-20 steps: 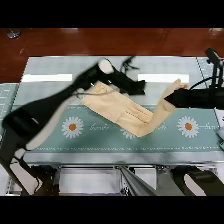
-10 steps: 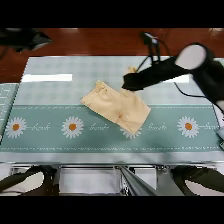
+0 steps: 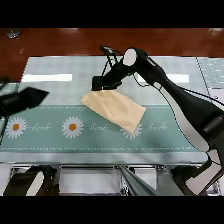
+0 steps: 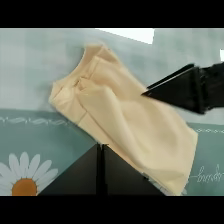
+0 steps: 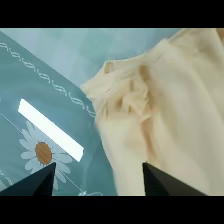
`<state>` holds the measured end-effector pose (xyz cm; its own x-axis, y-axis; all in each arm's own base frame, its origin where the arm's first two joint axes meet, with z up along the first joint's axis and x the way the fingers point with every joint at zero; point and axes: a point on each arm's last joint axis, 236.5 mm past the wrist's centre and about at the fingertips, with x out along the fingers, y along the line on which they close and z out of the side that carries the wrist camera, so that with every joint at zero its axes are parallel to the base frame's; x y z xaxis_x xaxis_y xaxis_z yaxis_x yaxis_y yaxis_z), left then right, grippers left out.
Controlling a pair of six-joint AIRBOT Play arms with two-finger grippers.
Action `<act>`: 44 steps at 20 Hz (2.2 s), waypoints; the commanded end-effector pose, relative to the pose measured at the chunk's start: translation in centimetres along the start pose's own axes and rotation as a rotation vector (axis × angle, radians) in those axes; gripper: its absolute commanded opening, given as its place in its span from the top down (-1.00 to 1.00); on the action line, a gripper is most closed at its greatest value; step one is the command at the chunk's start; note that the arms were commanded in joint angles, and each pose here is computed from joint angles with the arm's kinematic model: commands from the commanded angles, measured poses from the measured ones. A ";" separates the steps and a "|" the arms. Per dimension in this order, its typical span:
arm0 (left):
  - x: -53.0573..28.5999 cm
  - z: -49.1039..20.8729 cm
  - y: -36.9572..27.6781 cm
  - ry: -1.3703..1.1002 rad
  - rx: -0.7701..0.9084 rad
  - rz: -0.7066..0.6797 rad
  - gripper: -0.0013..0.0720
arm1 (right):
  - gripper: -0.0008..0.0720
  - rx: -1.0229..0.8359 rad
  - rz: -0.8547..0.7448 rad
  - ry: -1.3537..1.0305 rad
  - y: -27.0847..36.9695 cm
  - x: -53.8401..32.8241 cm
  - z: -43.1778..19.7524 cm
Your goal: Fold the shirts.
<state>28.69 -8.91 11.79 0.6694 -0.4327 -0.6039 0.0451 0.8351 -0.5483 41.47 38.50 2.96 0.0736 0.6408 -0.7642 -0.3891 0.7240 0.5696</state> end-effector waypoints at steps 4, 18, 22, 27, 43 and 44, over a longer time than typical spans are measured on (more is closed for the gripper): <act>3.2 -6.1 3.7 0.090 -0.118 0.033 0.90 | -0.75 0.087 -0.091 -0.048 -7.7 -17.6 1.4; 3.6 -6.2 3.5 0.084 -0.142 0.015 0.90 | -0.71 0.760 -0.025 -0.185 -15.5 -8.0 -24.1; 3.6 -6.2 3.5 0.086 -0.142 0.015 0.90 | -0.71 0.730 -0.026 -0.061 -16.6 -5.1 -23.7; 3.6 -6.2 3.6 0.083 -0.141 0.016 0.90 | -0.52 0.688 0.002 0.004 -15.9 -2.4 -20.0; 3.6 -6.2 3.5 0.086 -0.141 0.015 0.90 | 0.91 0.090 -0.300 -0.330 -9.9 -26.3 2.8; 3.6 -6.2 3.5 0.086 -0.141 0.015 0.90 | 0.91 0.108 -0.313 -0.334 -10.5 -28.1 2.5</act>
<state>26.65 -9.63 4.10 0.6040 -0.4527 -0.6560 -0.0731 0.7881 -0.6112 45.85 17.90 15.20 0.4212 0.5029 -0.7548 -0.2498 0.8644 0.4365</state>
